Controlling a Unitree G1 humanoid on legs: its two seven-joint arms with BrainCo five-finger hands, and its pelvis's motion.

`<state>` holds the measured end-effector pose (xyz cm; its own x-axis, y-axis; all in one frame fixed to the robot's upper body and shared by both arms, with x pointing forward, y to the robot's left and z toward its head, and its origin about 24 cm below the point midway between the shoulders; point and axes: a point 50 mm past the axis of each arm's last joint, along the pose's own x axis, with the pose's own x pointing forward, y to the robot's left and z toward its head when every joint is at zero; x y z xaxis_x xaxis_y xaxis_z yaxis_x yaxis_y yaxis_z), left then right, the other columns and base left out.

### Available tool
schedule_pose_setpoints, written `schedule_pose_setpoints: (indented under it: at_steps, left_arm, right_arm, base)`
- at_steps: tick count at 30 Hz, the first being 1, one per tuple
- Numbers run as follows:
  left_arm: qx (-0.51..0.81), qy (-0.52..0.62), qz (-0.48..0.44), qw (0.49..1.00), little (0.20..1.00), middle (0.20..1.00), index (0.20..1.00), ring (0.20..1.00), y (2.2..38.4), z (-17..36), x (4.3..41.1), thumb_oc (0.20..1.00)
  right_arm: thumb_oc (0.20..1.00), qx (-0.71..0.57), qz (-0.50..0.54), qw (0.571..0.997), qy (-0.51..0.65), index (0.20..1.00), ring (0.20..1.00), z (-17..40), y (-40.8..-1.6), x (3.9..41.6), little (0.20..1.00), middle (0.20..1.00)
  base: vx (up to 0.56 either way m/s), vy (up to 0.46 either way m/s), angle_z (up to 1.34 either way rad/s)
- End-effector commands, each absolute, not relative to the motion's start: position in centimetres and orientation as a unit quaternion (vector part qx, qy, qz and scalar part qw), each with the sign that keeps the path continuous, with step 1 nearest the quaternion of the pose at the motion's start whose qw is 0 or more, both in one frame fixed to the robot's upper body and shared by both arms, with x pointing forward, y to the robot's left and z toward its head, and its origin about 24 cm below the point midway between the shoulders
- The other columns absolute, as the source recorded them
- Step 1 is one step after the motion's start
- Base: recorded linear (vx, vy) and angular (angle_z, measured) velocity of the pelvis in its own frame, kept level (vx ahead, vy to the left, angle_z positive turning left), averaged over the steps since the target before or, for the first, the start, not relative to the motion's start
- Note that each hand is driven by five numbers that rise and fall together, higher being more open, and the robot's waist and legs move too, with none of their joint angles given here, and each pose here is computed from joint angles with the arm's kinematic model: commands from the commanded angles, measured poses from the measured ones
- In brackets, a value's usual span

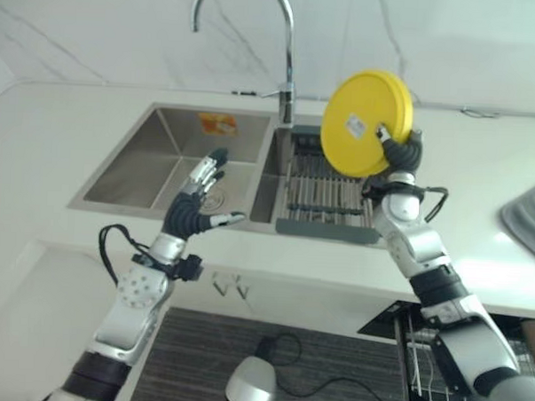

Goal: Place the dishes in the dishwasher.

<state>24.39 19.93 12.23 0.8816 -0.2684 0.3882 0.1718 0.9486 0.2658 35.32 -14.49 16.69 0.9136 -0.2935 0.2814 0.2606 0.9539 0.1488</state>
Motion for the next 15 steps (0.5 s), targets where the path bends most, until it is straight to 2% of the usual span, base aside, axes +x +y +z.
schedule_pose_setpoints:
  at_steps: [1, 3, 5, 15]
  left_arm:
    - [0.106, -0.261, -0.130, 0.951, 1.000, 1.000, 1.000, 1.000, 18.8, 13.9, 25.1, 1.000]
    - [0.107, -0.263, -0.131, 0.950, 1.000, 1.000, 1.000, 1.000, 18.6, 14.0, 25.3, 1.000]
    - [0.108, -0.263, -0.122, 0.951, 1.000, 1.000, 1.000, 1.000, 18.5, 14.0, 25.3, 1.000]
    - [0.107, -0.266, -0.109, 0.952, 1.000, 1.000, 1.000, 1.000, 18.4, 13.8, 25.4, 1.000]
  right_arm:
    - [0.200, 0.091, -0.127, 0.949, -0.272, 0.200, 0.200, 21.3, -14.7, 34.2, 0.200, 0.200]
    - [0.200, 0.108, -0.125, 0.946, -0.280, 0.200, 0.200, 21.5, -14.9, 33.9, 0.200, 0.200]
    - [0.200, 0.179, -0.112, 0.933, -0.293, 0.200, 0.200, 21.4, -15.5, 32.4, 0.200, 0.200]
    - [0.200, 0.302, -0.093, 0.903, -0.290, 0.200, 0.200, 18.8, -18.9, 28.7, 0.200, 0.200]
  base:
    - [-0.04, -0.020, -0.18]
    - [-0.07, -0.048, -0.46]
    - [-0.11, -0.100, -0.29]
    - [-0.04, -0.079, -0.39]
